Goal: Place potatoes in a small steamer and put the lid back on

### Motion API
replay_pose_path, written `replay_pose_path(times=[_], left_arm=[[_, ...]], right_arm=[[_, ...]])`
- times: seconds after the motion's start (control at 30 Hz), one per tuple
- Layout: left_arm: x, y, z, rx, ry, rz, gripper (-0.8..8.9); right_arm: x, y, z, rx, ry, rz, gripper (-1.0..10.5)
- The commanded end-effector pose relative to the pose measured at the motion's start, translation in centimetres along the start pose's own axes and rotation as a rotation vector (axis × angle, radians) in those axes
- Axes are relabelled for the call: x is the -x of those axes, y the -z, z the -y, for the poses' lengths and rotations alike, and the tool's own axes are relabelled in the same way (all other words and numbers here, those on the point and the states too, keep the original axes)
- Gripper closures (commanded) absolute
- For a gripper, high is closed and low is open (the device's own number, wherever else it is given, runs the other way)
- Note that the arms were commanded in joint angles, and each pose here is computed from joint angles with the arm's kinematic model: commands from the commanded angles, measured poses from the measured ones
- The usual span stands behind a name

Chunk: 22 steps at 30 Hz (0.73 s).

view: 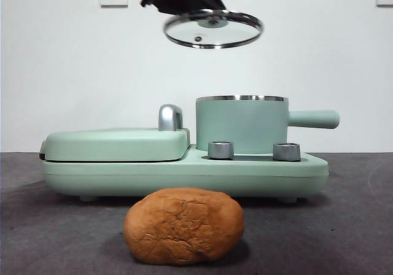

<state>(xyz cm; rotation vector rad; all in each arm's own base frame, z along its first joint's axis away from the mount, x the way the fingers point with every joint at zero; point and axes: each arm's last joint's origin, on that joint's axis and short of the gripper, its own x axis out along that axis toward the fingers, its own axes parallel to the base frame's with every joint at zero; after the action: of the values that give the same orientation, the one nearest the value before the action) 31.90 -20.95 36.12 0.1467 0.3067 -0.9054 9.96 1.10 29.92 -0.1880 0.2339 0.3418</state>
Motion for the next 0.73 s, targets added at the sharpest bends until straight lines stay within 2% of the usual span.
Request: replay_pose_path(times=[0.03,0.17,0.4,0.73], left_arm=[[1.7,-1.5,0.3,-0.01,-0.006,0.033,8.04],[3.2,-1.9,0.4,-0.008,-0.016,0.038,8.03],[5.8,-1.3,0.7,0.0,-0.036,0.046,8.04],[10.0,2.6,0.8,0.078,-0.131,0.034,8.04]], right_arm=[[0.1,-0.6,-0.1,-0.007,-0.017,0.018,7.0],[0.0,-0.4,-0.7,0.002,-0.073,-0.001,7.0],[-1.0,-0.4,-2.1,0.098,-0.23,-0.03,7.0],[-5.0,0.2,-5.2,0.149,-0.558,-0.161,6.6]])
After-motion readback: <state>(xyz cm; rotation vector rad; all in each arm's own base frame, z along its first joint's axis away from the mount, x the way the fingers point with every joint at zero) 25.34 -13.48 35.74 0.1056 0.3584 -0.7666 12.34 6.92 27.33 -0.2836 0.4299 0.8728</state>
